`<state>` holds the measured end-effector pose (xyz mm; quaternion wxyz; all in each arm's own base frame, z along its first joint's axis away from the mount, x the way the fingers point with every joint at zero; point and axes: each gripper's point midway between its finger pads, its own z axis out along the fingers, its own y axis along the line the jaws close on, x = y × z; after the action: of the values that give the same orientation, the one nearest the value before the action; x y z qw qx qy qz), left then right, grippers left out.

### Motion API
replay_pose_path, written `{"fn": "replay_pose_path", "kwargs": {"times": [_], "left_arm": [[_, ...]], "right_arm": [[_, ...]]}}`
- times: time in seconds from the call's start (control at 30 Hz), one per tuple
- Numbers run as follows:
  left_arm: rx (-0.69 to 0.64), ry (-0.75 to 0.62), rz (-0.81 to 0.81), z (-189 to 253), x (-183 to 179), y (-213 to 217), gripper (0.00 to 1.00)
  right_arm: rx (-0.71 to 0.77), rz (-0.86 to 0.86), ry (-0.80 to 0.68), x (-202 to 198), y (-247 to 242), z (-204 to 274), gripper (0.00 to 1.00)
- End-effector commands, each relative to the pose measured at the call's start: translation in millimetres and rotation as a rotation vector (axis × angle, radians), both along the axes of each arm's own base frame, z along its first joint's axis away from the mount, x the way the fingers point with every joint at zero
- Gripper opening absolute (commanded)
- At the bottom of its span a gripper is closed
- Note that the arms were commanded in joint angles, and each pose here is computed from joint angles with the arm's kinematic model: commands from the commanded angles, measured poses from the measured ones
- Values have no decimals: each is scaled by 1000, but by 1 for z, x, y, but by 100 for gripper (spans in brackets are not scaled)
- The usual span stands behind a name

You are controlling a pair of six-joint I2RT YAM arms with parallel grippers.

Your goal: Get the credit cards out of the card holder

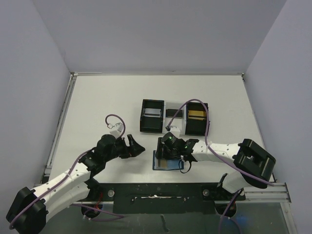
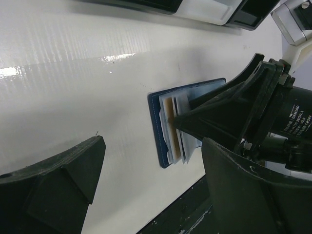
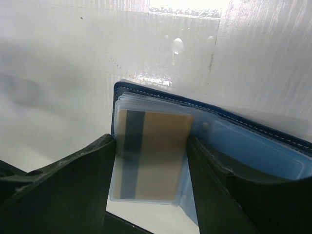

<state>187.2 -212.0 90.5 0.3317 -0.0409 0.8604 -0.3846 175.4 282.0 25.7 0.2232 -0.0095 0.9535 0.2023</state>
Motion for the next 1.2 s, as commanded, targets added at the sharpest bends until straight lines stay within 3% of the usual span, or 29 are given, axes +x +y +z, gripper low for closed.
{"fn": "replay_pose_path", "kwargs": {"times": [0.0,0.43,0.77,1.17], "left_arm": [[-61,-66,-53,19,5,-14,80],[-51,-68,-32,21,7,-11,80],[-22,-93,54,26,12,6,80],[-15,-94,64,26,14,7,80]], "right_arm": [[-81,5,30,-4,-13,-17,58],[-144,52,-24,0,-5,-2,69],[-206,39,-121,12,3,33,71],[-268,23,-30,2,-2,-10,68]]}}
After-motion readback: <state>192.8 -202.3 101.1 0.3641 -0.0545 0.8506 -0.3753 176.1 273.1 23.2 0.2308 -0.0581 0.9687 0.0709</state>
